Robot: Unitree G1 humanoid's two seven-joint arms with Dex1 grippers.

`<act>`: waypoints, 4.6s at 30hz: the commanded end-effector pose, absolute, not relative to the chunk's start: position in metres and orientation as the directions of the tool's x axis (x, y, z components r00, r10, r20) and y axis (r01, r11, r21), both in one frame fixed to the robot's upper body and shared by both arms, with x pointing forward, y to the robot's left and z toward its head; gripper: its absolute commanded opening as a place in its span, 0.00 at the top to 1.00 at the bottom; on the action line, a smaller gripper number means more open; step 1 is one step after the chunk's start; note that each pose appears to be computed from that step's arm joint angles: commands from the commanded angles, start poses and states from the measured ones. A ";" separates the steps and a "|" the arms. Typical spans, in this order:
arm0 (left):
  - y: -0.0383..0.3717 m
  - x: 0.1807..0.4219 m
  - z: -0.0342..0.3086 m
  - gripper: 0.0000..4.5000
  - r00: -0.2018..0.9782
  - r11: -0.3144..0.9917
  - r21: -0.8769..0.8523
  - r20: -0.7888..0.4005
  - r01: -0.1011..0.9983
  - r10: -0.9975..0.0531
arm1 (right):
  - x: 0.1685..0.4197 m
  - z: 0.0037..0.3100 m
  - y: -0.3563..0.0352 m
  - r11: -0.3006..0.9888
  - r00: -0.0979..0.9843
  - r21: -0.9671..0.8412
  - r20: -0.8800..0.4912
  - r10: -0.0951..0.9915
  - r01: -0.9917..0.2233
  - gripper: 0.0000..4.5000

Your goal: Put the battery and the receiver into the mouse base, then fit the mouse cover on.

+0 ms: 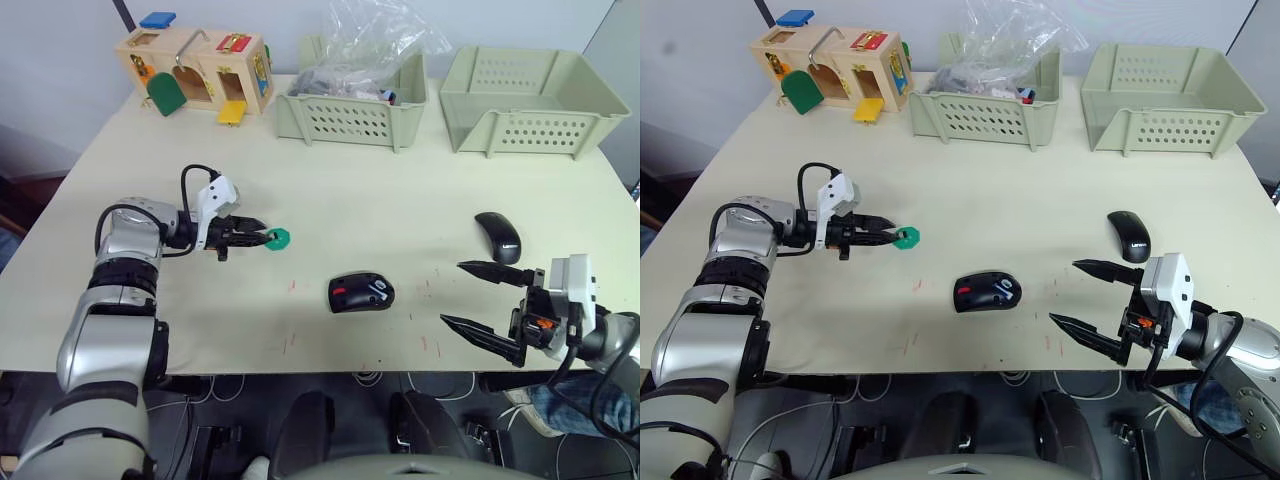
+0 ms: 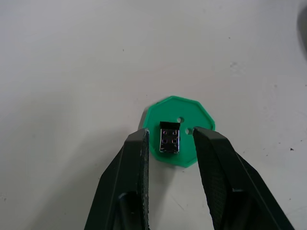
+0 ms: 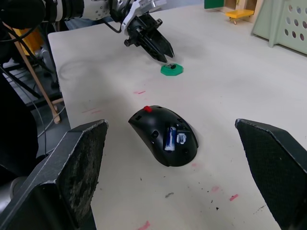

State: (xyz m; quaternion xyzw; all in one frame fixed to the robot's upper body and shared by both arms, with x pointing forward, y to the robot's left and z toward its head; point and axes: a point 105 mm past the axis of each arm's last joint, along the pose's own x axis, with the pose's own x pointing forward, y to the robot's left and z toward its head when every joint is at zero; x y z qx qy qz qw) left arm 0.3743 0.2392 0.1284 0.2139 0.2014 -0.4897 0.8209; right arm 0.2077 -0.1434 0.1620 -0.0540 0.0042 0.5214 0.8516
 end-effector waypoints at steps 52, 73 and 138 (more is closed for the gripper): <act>0.234 0.381 0.131 0.65 0.440 0.357 0.257 -0.566 0.898 -0.697 | 0.205 0.173 -0.139 0.466 0.473 -0.124 -0.037 0.880 -0.876 0.00; 0.231 0.379 0.129 0.65 0.413 0.320 0.262 -0.590 0.911 -0.693 | 0.204 0.172 -0.137 0.469 0.475 -0.119 -0.034 0.879 -0.875 0.00; 0.117 0.307 0.251 0.98 0.151 -0.100 0.587 -0.363 0.803 -0.920 | 0.297 0.239 -0.033 0.283 0.256 0.711 -0.148 0.955 -0.644 0.51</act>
